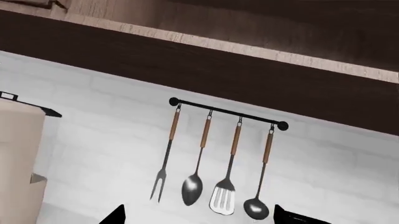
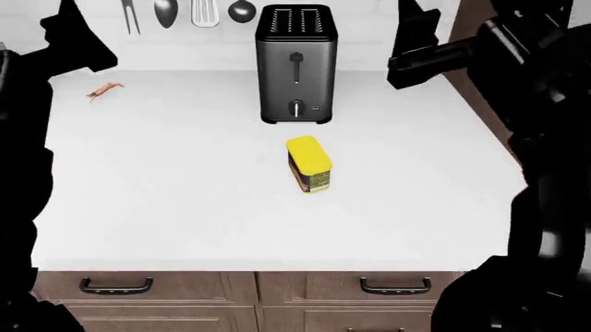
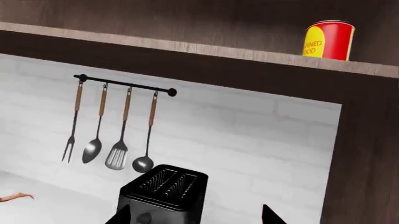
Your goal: Pick the cans from the counter and place them in their designated side in the cabinet.
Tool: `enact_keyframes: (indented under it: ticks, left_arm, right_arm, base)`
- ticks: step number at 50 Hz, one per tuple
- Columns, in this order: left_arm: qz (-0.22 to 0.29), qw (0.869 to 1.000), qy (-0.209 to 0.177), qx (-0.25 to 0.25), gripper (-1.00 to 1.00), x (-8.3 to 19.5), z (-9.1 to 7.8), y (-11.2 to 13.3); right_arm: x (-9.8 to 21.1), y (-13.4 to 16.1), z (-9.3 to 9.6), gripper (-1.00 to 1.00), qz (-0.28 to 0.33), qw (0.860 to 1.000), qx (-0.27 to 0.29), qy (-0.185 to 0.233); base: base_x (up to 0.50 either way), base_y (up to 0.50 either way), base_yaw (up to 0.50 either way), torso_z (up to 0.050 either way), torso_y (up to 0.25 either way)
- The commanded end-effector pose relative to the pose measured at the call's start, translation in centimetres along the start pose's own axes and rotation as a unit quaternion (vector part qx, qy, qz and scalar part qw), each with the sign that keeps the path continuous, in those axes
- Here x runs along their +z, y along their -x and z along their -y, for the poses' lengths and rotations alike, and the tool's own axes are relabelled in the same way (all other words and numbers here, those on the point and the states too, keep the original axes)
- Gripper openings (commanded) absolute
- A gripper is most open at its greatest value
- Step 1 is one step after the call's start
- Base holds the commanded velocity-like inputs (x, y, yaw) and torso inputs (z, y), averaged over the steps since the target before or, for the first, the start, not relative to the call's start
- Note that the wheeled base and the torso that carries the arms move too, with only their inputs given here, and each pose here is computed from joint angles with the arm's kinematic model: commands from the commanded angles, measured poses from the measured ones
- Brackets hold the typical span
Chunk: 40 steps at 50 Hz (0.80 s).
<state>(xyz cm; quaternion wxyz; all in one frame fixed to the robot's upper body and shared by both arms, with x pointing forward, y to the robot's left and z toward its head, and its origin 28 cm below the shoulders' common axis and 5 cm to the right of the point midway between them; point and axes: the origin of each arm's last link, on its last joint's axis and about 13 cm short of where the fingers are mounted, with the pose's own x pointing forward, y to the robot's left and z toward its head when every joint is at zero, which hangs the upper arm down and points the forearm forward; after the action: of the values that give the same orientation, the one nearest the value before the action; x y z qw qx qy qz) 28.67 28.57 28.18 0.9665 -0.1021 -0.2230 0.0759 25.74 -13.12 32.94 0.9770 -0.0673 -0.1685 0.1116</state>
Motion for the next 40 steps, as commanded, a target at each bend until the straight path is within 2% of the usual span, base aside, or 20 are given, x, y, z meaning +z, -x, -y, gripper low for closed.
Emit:
enact_keyframes:
  ticks: [1, 7, 18, 31, 40]
  left_arm:
    - [-0.037, 0.999, -0.005, 0.006, 1.0, -3.1, -0.3, 2.5]
    - [-0.038, 0.999, 0.003, 0.016, 1.0, -3.9, -0.4, 2.7]
    - [-0.058, 0.998, 0.007, 0.025, 1.0, -5.1, -0.5, 3.6]
    - [-0.078, 0.997, 0.009, 0.024, 1.0, -5.5, -0.5, 4.0]
    - [-0.079, 0.997, 0.008, 0.025, 1.0, -5.3, -0.6, 4.0]
  right_arm:
    - [-6.0, 0.9, -1.6, 1.0, -0.086, 0.995, 0.031, -0.037]
    - [-9.0, 1.6, -2.9, 1.0, -0.141, 0.988, 0.061, -0.027]
    - [-12.5, 2.6, -4.3, 1.0, -0.182, 0.978, 0.078, -0.059]
    - [-13.4, 3.1, -5.3, 1.0, -0.201, 0.97, 0.097, -0.099]
    - [-13.5, 3.4, -5.4, 1.0, -0.206, 0.968, 0.098, -0.108]
  base:
    - [0.0, 0.0, 0.0, 0.0, 0.0]
    - [0.0, 0.0, 0.0, 0.0, 0.0]
    - [0.0, 0.0, 0.0, 0.0, 0.0]
    - [0.0, 0.0, 0.0, 0.0, 0.0]
    - [0.0, 0.0, 0.0, 0.0, 0.0]
